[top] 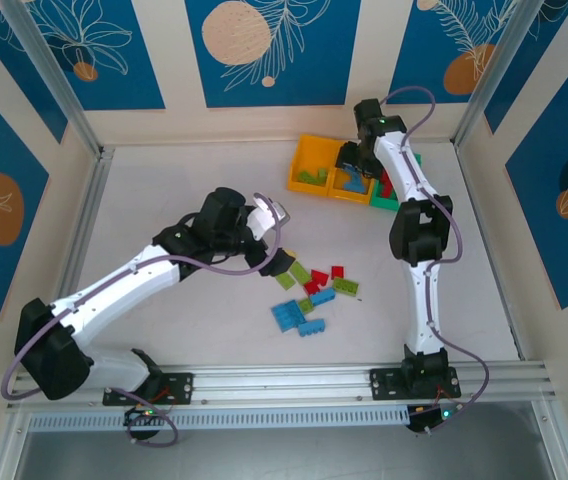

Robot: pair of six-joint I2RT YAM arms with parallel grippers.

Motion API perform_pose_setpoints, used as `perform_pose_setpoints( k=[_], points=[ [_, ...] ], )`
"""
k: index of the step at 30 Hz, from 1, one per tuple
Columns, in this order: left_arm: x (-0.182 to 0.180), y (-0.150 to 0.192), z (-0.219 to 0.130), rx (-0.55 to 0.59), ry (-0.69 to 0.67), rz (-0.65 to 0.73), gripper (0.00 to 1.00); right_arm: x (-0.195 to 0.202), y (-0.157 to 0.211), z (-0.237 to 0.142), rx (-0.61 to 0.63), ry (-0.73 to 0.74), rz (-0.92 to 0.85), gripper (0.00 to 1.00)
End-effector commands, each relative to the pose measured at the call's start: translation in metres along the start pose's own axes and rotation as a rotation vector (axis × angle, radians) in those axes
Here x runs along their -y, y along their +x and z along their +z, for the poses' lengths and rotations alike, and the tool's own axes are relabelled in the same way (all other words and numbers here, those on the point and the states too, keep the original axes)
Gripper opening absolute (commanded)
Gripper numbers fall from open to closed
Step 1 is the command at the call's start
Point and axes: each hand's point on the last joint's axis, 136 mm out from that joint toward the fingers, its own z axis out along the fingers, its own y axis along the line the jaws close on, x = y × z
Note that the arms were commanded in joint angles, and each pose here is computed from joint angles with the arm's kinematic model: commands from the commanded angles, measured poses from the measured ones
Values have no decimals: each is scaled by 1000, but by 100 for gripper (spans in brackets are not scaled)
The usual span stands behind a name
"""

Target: Sort the legos into containers by color

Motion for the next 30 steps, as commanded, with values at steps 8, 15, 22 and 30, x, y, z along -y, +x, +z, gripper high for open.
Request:
perform_pose_setpoints(
  k=[8, 15, 22, 30],
  points=[
    [-1, -4, 2, 6, -17, 36, 100, 1, 100, -99, -57, -142, -56, 76],
    [10, 6, 10, -12, 53, 19, 100, 28, 220, -92, -170, -67, -199, 78],
    [13, -1, 20, -16, 95, 18, 100, 41, 271, -70, -368, -3, -163, 79],
    [17, 2, 19, -13, 109, -3, 100, 35, 295, -47, -449, -17, -119, 94]
  ],
)
